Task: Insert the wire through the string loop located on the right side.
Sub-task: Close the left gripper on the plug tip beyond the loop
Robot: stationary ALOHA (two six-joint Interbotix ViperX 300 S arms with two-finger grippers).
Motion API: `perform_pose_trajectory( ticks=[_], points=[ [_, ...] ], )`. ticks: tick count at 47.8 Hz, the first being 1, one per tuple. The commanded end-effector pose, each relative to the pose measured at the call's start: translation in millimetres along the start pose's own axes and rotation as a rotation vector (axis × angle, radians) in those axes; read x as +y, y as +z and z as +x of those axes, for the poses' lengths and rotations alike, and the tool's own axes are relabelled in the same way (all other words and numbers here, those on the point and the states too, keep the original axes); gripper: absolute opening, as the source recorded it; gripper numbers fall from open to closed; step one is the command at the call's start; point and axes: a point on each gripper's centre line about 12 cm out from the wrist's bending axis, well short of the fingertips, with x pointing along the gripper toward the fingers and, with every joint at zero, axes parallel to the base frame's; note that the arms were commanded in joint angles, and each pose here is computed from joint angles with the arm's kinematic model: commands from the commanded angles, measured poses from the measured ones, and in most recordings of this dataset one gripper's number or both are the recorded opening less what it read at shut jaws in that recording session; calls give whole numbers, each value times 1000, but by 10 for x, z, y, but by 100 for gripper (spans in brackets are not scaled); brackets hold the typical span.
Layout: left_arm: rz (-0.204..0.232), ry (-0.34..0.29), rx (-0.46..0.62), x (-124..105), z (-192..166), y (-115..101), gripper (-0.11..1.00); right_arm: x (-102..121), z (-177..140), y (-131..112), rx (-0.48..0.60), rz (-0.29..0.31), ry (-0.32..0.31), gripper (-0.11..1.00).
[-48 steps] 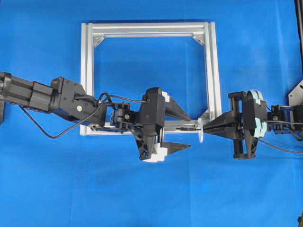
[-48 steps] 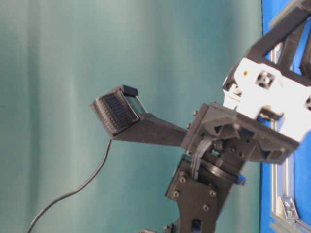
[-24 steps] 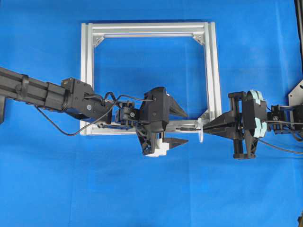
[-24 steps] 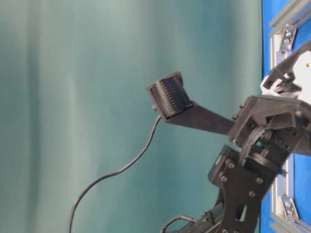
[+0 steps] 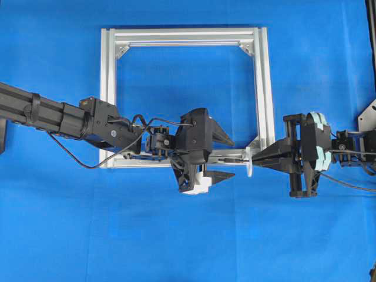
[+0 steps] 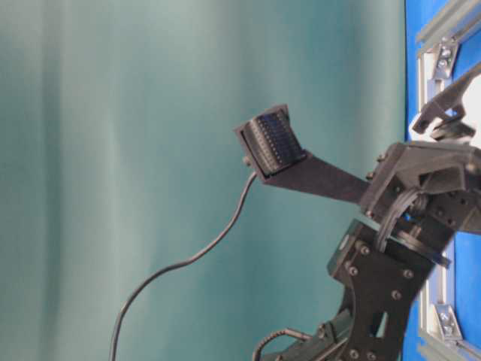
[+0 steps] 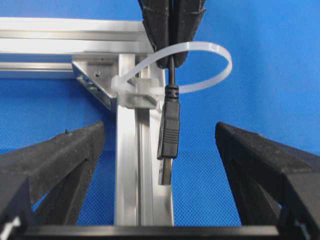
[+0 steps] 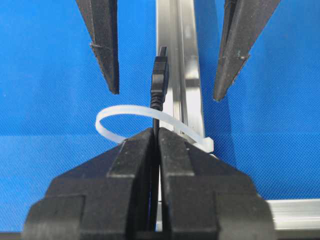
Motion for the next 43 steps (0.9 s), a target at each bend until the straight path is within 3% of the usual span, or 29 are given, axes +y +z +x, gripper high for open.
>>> perform_pose_trajectory(
  ticks=[1, 43],
  points=[
    [0, -8, -42, -33, -12, 166, 88, 26, 17, 67, -24, 5, 6, -4],
    [-1, -14, -45, -64, -14, 176, 85, 24, 14, 62, -23, 3, 7, -4]
  ],
)
